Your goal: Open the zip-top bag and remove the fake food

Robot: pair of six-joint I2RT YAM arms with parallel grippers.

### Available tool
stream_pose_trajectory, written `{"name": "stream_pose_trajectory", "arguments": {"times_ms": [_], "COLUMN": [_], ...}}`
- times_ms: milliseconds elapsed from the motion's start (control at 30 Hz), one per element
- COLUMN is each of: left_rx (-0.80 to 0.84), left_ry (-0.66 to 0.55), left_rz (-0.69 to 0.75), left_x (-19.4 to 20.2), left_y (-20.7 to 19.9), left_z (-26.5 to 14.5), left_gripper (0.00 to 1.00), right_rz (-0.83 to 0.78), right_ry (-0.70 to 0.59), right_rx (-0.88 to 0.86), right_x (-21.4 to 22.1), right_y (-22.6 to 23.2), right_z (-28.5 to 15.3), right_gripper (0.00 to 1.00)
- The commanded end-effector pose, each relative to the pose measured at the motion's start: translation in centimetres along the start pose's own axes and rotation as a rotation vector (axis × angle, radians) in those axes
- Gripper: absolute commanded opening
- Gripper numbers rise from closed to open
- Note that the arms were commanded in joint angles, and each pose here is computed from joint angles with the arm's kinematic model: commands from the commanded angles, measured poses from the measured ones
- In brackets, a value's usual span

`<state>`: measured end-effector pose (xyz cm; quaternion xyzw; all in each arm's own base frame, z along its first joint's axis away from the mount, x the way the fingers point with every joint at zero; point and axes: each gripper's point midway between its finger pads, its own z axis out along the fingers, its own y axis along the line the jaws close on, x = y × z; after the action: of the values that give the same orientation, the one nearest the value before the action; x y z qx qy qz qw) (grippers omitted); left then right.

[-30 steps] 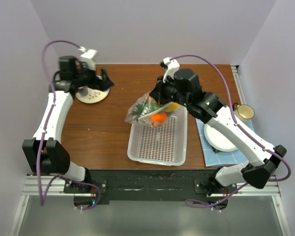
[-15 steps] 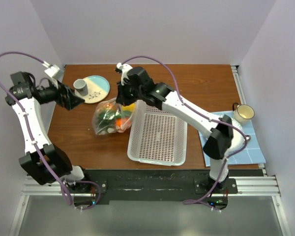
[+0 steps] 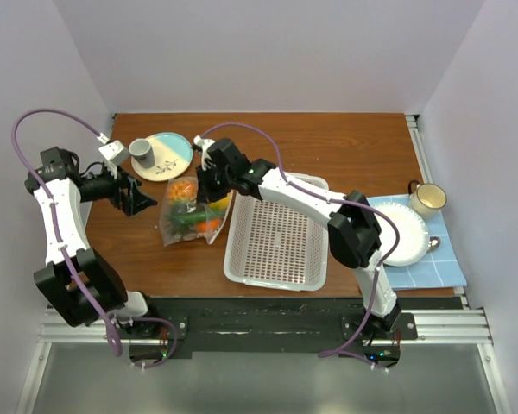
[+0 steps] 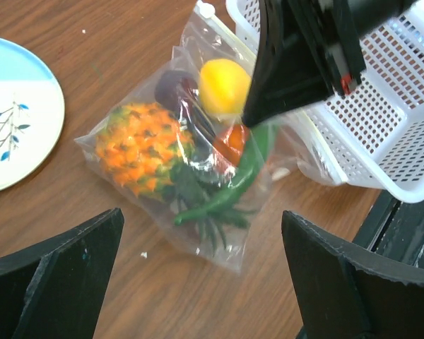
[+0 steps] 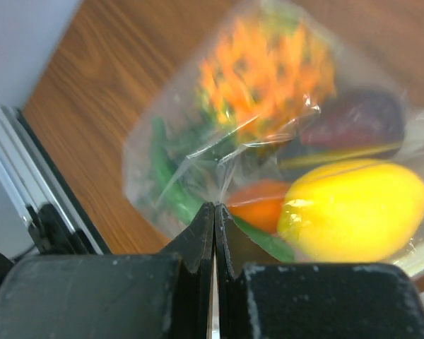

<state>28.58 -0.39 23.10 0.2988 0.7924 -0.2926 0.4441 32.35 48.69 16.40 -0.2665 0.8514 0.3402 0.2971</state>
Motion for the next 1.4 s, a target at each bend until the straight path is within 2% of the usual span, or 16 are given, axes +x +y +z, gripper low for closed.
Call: {"name": "stream_pose_trajectory", "arguments": {"times_ms": [0,100,133,167,233,400,567,700,933,1067,1100,1133,1200,1233,1300,1367], "left_rx": [0.072,0.079,0.064,0.042,-0.012,-0.150,-0.208,-0.201,-0.182,-0.222,-0.229,-0.233,-0.264,-0.291,-0.342,-0.388], "left_ry": [-0.030,0.049,0.055,0.081,0.054,0.041,0.049,0.084,0.121,0.193,0.213,0.243,0.315,0.333,0.363,0.381], "left_rz": [-0.009,-0.001,0.003,-0.001,0.015,0.006,-0.041,-0.066,-0.060,-0.034,-0.024,-0.020,0.019,0.012,0.043,0.043], "left_x": [0.0,1.5,1.8,2.8,2.4,2.7,4.0,6.1,8.6,10.8,11.4,12.5,14.1,14.9,15.8,16.4], "left_y": [0.4,0.1,0.3,0.1,1.3,4.6,6.9,6.9,5.8,6.4,6.5,6.4,6.9,7.3,8.5,9.8], "left_z": [2.8,6.0,6.5,7.2,7.9,9.1,10.6,11.4,11.9,11.6,11.5,11.3,10.4,9.5,7.8,5.7], "left_gripper": [1.00,1.00,1.00,1.00,1.00,1.00,1.00,1.00,1.00,1.00,0.96,0.79,0.60,0.42,0.29,0.32], "right_rz": [-0.002,-0.007,-0.016,-0.032,-0.036,0.063,0.179,0.212,0.211,0.206,0.195,0.187,0.158,0.163,0.149,0.148], "right_ry": [-0.048,-0.018,-0.027,-0.028,-0.058,-0.089,-0.038,0.001,-0.074,-0.013,-0.011,0.009,0.040,0.085,0.103,0.106], "right_rx": [-0.111,-0.110,-0.086,-0.058,-0.007,0.050,0.052,0.015,-0.078,-0.083,-0.072,-0.047,0.006,0.034,0.080,0.109], "right_x": [-0.8,-0.6,-1.1,-1.2,-1.9,-1.9,0.5,1.7,-1.6,-0.1,0.2,1.0,2.2,3.5,4.3,5.1], "right_y": [3.5,3.6,3.3,2.7,1.8,-2.0,-5.3,-5.3,-2.3,-1.6,-1.6,-1.9,-2.7,-3.4,-4.5,-5.1], "right_z": [-0.9,-0.5,-0.9,-1.3,-2.6,-5.1,-4.6,-4.1,-4.4,-2.8,-2.7,-2.6,-2.2,-2.0,-2.1,-2.3], "right_gripper": [0.04,0.32,0.54,0.65,0.80,0.80,0.77,0.75,0.75,0.73,0.74,0.74,0.75,0.75,0.75,0.76]}}
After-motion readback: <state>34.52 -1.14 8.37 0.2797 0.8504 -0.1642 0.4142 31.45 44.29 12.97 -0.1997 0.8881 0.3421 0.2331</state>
